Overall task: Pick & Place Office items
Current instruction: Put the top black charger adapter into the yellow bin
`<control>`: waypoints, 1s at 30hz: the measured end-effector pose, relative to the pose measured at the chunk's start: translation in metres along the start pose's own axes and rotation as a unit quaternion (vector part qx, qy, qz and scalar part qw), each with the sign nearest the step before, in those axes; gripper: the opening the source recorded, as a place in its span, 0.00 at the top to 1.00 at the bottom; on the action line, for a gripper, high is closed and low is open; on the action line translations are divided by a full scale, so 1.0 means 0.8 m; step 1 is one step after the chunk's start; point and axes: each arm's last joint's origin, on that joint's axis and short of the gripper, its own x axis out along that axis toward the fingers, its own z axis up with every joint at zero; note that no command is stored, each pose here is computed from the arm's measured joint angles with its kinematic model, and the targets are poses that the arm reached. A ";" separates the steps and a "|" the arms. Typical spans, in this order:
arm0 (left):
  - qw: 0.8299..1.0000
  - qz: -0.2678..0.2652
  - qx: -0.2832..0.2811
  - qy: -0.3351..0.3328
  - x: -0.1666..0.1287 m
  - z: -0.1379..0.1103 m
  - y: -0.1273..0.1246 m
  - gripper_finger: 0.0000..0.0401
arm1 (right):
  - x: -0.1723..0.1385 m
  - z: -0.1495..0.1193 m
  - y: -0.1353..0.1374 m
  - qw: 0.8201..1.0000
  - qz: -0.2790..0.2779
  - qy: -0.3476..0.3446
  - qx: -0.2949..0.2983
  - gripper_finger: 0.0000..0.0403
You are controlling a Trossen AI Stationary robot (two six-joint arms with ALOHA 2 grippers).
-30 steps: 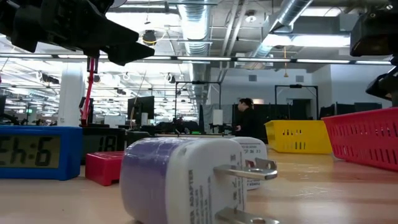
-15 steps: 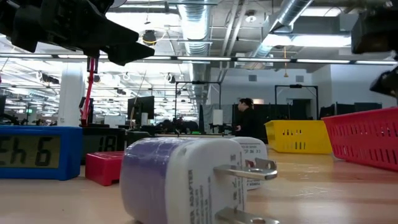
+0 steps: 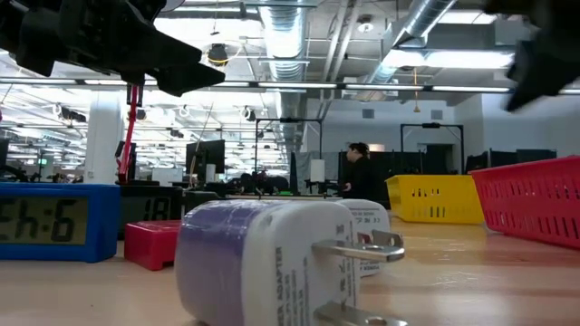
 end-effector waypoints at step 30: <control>0.952 0.165 -0.168 0.197 0.012 -0.017 0.015 0.08 | 0.091 0.098 -0.054 0.993 -0.035 -0.103 0.043 0.35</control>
